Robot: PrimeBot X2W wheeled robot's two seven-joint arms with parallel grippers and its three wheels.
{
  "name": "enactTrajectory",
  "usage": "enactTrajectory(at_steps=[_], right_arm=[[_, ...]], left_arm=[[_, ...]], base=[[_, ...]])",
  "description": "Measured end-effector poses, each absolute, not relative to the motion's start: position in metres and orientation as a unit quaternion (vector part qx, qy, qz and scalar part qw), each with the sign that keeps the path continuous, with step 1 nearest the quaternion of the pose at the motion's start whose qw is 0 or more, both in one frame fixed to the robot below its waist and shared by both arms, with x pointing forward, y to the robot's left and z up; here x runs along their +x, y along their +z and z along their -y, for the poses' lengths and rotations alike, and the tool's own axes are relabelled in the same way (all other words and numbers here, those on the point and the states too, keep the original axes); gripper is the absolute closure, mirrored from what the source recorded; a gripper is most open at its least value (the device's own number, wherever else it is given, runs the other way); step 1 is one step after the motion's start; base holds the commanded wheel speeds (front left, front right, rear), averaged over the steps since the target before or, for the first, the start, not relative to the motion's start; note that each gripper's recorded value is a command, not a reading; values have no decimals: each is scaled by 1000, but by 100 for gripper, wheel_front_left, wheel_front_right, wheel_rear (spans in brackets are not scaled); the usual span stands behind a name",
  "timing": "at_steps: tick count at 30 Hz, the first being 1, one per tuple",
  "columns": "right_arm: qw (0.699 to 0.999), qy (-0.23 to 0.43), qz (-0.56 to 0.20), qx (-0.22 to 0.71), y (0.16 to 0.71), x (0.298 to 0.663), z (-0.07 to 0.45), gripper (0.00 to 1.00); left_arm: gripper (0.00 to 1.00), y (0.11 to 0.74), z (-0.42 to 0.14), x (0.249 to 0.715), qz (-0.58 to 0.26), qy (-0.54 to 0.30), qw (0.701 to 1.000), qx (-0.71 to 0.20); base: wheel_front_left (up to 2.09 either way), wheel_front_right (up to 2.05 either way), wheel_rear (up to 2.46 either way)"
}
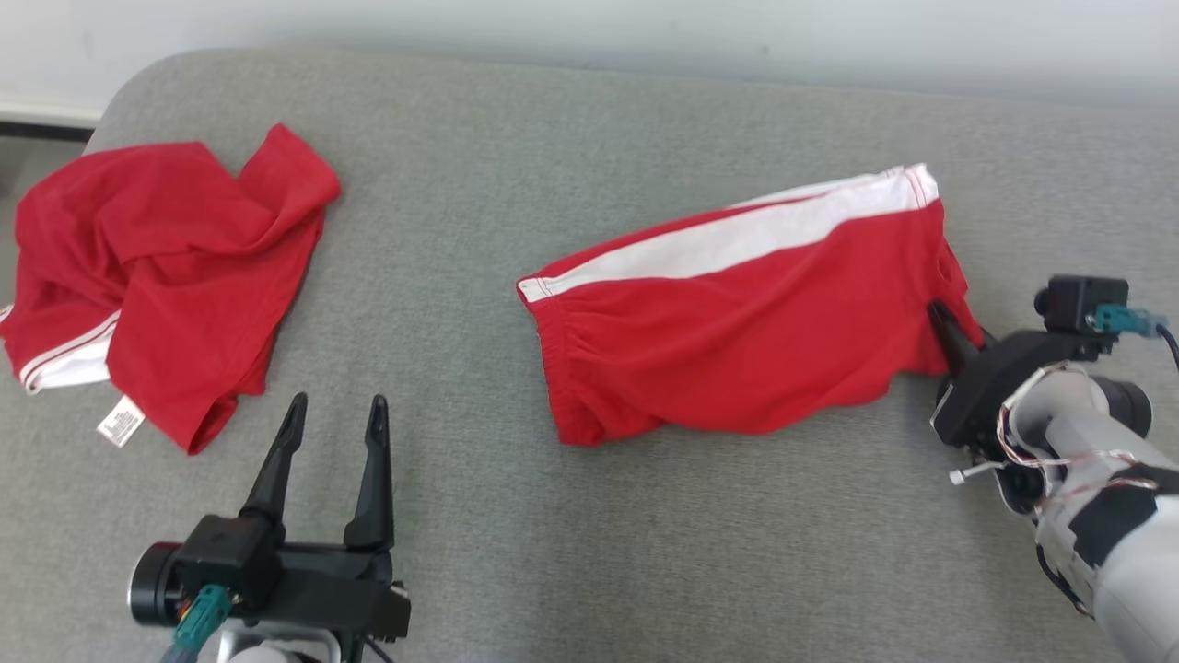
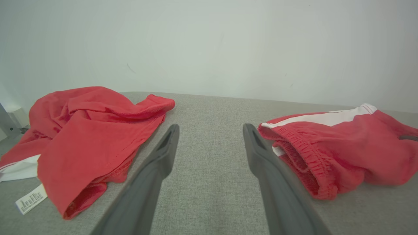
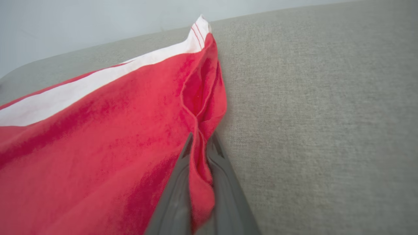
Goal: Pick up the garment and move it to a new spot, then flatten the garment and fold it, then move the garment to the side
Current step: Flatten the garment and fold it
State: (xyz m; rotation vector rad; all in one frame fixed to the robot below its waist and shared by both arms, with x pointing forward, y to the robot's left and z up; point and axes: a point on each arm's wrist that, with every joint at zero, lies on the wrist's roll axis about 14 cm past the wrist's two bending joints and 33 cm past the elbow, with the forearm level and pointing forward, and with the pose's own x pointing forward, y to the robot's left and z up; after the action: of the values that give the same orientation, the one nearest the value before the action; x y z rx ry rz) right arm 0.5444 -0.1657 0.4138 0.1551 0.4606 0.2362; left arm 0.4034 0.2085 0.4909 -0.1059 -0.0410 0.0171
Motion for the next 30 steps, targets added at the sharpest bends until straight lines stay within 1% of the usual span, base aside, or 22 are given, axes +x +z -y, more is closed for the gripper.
enactTrajectory(at_steps=[7, 13, 14, 15, 16, 20, 24, 27, 30], right_arm=[[967, 90, -224, 85, 414, 512, 203, 100], [967, 43, -232, 98, 409, 474, 251, 100], [967, 43, -232, 98, 409, 474, 251, 100], [966, 33, -235, 100, 407, 463, 262, 100], [966, 29, -234, 103, 408, 460, 265, 100], [969, 19, -219, 112, 416, 455, 273, 100], [974, 26, -196, 112, 430, 459, 271, 100], [978, 49, -166, 115, 449, 469, 257, 100], [979, 89, -146, 111, 463, 474, 232, 100]], left_arm=[[0, 488, -201, 396, 17, 0, 998, -62], [0, 490, -186, 395, 20, -20, 997, -68], [0, 490, -186, 395, 20, -20, 997, -68], [0, 491, -183, 395, 22, -24, 997, -69], [0, 491, -182, 394, 22, -26, 997, -70], [0, 492, -177, 392, 23, -33, 997, -72], [0, 495, -174, 392, 27, -38, 996, -73], [0, 497, -174, 391, 31, -36, 996, -73], [0, 500, -177, 391, 35, -33, 996, -75]], base=[[0, 0, 0], [0, 0, 0], [0, 0, 0], [0, 0, 0], [0, 0, 0], [0, 0, 0], [0, 0, 0], [0, 0, 0], [0, 0, 0]])
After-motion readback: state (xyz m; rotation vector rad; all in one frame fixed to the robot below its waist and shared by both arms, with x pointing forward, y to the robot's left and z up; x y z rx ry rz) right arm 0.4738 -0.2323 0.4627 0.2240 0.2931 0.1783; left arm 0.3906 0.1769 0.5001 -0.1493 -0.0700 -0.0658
